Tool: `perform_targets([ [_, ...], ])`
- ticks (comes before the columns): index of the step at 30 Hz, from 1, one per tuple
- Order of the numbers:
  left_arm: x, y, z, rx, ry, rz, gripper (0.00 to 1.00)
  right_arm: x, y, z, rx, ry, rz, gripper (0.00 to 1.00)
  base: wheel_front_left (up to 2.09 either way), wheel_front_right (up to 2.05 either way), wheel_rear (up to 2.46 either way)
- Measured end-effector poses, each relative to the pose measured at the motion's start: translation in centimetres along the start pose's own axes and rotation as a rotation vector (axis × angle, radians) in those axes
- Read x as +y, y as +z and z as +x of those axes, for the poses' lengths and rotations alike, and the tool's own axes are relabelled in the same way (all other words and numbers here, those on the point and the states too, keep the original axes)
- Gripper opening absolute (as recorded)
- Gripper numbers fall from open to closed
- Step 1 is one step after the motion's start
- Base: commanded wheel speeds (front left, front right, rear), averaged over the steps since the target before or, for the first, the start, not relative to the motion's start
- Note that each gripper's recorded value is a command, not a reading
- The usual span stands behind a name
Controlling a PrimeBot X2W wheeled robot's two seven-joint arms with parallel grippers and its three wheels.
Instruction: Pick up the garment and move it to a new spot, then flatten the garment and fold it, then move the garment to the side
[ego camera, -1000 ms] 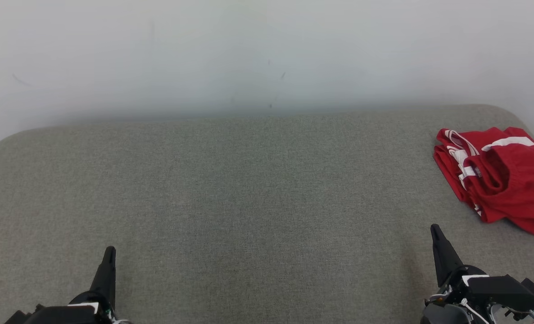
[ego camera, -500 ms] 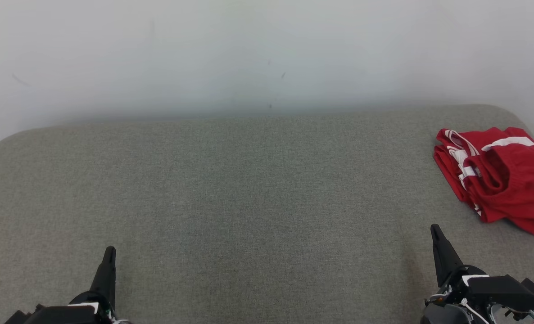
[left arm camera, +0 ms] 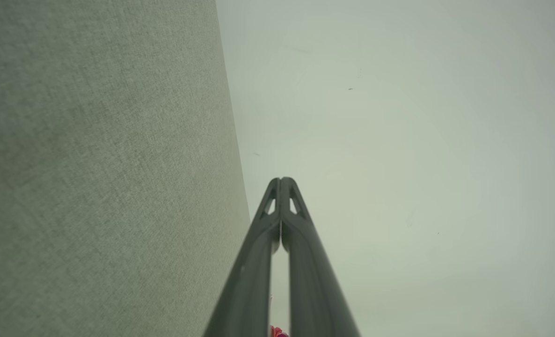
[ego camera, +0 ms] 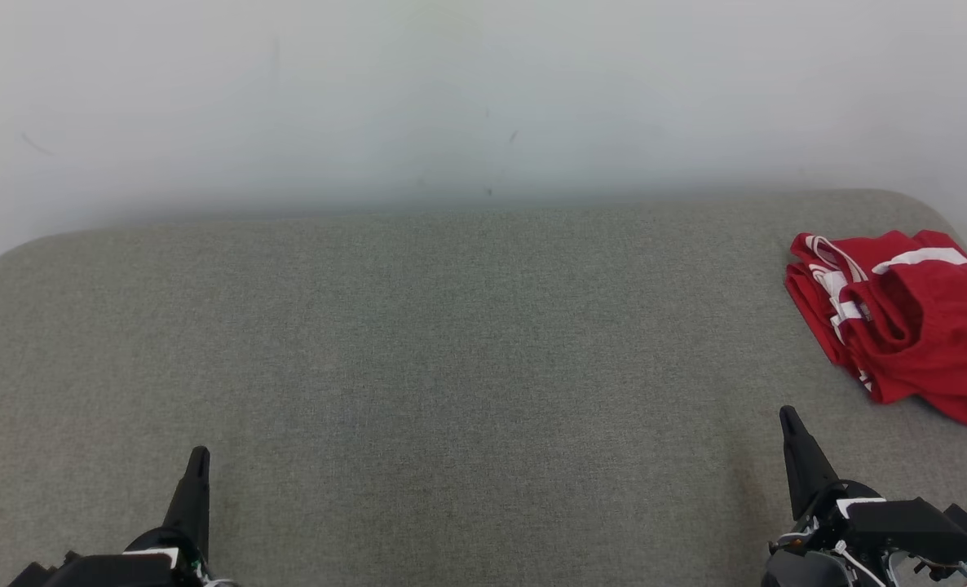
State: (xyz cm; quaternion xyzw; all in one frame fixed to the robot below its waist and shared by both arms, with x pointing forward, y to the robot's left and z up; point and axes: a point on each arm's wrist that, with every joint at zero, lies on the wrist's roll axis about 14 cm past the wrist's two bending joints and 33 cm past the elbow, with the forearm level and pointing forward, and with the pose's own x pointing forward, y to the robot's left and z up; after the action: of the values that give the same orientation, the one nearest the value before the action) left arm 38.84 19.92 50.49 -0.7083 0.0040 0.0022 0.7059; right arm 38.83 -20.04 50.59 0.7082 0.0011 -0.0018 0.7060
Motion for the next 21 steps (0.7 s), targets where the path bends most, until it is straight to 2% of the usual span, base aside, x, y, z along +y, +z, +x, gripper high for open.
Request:
perform_targets([
  [21,0.00,0.00,0.00,0.000,0.000,0.000,0.00,0.00,0.00,0.00,0.000,0.000,0.000,0.00,0.00,0.00,0.00],
])
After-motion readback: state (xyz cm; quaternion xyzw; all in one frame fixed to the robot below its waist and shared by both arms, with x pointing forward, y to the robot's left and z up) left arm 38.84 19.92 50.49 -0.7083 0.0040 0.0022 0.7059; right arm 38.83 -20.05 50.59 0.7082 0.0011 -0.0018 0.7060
